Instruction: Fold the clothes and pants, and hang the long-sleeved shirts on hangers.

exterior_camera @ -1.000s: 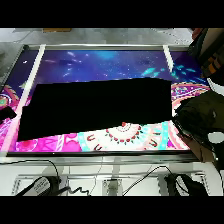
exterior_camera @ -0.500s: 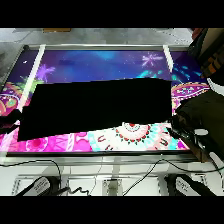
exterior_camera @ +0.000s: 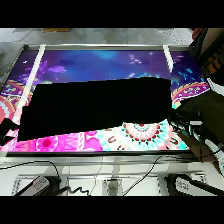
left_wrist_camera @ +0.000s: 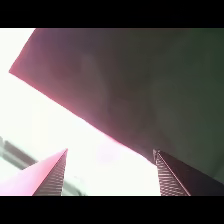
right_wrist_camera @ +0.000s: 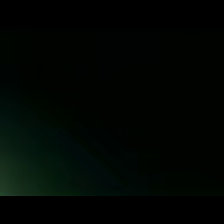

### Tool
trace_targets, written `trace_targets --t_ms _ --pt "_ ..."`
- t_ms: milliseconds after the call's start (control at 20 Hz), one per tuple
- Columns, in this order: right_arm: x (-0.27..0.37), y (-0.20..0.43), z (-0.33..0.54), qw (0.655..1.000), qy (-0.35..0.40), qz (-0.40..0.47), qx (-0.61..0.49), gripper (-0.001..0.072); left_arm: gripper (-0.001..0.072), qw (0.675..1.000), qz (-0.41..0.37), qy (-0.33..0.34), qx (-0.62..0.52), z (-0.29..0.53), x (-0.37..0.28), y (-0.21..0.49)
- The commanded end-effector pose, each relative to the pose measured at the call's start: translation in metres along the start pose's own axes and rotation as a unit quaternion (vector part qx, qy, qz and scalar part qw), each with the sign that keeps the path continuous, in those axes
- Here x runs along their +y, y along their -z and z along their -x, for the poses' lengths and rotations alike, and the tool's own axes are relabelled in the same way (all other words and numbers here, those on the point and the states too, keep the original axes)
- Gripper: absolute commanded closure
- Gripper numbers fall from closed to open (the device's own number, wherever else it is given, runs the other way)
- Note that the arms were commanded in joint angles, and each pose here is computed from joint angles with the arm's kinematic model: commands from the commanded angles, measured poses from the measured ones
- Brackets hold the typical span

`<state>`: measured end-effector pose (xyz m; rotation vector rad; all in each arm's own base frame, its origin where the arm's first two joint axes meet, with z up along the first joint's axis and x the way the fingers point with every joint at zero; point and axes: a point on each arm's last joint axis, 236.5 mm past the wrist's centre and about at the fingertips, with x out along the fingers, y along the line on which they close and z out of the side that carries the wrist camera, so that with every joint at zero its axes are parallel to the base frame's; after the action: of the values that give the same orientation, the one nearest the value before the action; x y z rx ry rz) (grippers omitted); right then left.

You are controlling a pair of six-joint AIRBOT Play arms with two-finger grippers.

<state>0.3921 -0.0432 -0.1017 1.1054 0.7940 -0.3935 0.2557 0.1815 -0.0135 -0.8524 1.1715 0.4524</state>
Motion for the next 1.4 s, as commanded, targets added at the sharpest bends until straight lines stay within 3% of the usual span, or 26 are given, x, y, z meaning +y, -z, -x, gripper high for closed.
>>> trace_targets --t_ms 0,200,500,550,650,950,1000,1050,1100,1150,1350 --pt "0.016 -0.01 -0.001 1.0 -0.013 0.008 -0.008 0.0694 0.0121 1.0 0.014 -0.005 0.024 -0.005 0.015 0.015" --pt "0.024 -0.007 0.0 1.0 -0.023 0.009 0.004 0.0695 0.0121 0.998 0.023 -0.038 0.051 -0.031 0.041 0.043" --pt "0.025 0.0 0.003 0.999 -0.024 0.028 0.018 0.0695 0.0123 0.996 0.076 -0.007 -0.04 -0.07 0.043 0.026" --pt "0.026 -0.002 0.006 0.999 -0.023 0.046 0.014 0.0695 0.0132 0.996 0.072 0.003 -0.054 -0.071 0.039 0.019" --pt "0.028 -0.005 0.013 0.996 -0.02 0.087 0.006 0.0695 0.027 0.994 0.075 0.024 -0.07 -0.076 0.032 0.008" --pt "0.049 -0.015 0.036 0.991 -0.041 0.126 -0.02 0.0695 0.0275 0.992 0.076 0.025 -0.094 -0.106 0.024 -0.01" --pt "0.052 -0.016 0.039 0.99 -0.045 0.129 -0.023 0.0695 0.0315 0.992 0.068 0.02 -0.104 -0.109 0.022 -0.014" --pt "0.054 -0.016 0.042 0.99 -0.048 0.133 -0.025 0.0695 0.0449 0.991 0.061 0.019 -0.114 -0.109 0.018 -0.018" --pt "0.057 -0.017 0.046 0.988 -0.051 0.141 -0.028 0.0695 0.0643 0.991 0.053 0.02 -0.121 -0.106 0.013 -0.023" --pt "0.061 -0.016 0.052 0.986 -0.053 0.156 -0.028 0.0696 0.0689 0.99 0.047 0.024 -0.13 -0.1 0.008 -0.031" --pt "0.065 -0.001 0.084 0.972 -0.048 0.232 -0.009 0.0697 0.0689 0.981 -0.027 0.005 -0.194 -0.041 -0.004 -0.071"
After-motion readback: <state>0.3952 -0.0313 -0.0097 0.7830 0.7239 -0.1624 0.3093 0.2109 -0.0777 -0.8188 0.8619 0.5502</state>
